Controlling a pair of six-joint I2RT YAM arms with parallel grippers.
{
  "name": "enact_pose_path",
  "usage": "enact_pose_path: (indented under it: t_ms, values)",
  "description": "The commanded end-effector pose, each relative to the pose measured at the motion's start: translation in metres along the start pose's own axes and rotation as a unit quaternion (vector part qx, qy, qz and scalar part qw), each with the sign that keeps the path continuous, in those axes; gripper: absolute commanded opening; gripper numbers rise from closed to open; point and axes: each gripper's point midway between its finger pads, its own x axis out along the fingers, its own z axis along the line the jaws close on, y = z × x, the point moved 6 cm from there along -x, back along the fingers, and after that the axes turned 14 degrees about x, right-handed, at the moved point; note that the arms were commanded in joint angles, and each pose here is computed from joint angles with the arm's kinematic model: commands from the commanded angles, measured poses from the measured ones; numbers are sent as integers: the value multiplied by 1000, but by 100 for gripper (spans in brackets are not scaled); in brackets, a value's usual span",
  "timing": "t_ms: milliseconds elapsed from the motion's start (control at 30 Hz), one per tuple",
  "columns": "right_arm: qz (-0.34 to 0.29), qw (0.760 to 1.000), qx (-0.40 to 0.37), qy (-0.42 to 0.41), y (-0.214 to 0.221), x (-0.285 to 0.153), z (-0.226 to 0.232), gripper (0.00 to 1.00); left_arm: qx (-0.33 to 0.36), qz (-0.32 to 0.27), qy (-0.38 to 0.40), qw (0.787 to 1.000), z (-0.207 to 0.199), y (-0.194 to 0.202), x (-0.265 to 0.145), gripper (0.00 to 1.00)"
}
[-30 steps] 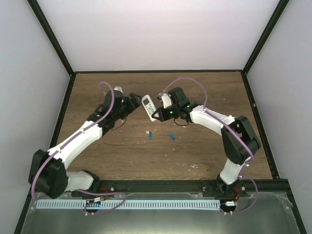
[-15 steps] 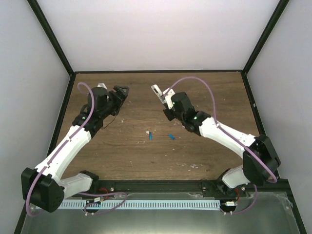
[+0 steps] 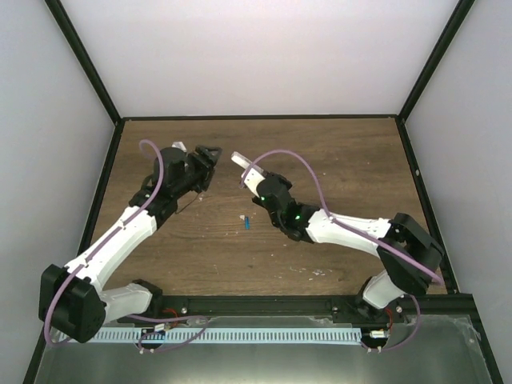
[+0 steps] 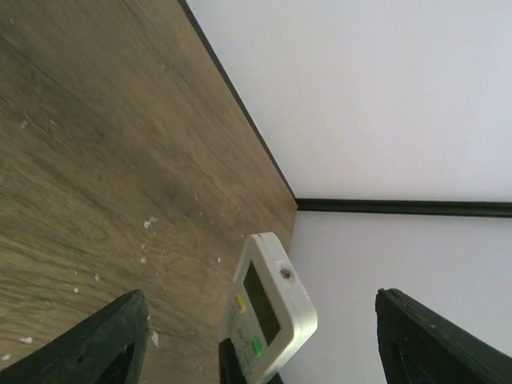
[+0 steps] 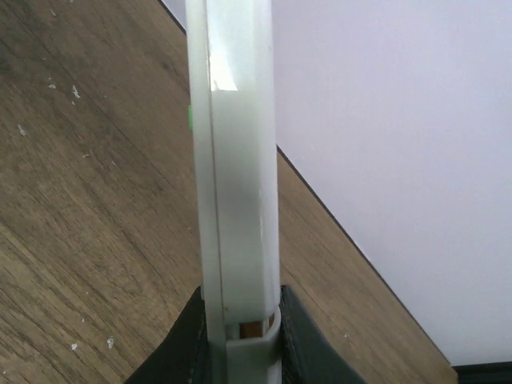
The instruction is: Load the batteries into the remote control
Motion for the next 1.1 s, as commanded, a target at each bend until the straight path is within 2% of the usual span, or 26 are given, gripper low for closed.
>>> enact_pose_path:
  t_ms: [0,500,733,900,1067]
  values:
    - [-33,998,-3,48,-13,-6,4,1,5,2,13,1000,-6,8,10,75]
    - [-35,997,-56,41,-7,-8,32,1,31,27,-11,999,-5,21,31,67]
    - [-34,993,-99,48,1,-6,42,1,37,31,-10,999,-6,22,32,53]
    - [-40,992,-101,57,-4,-6,44,1,39,39,-14,998,-5,24,33,42]
    - [-49,991,-104,66,-8,-8,44,1,41,46,-19,998,-1,26,35,39]
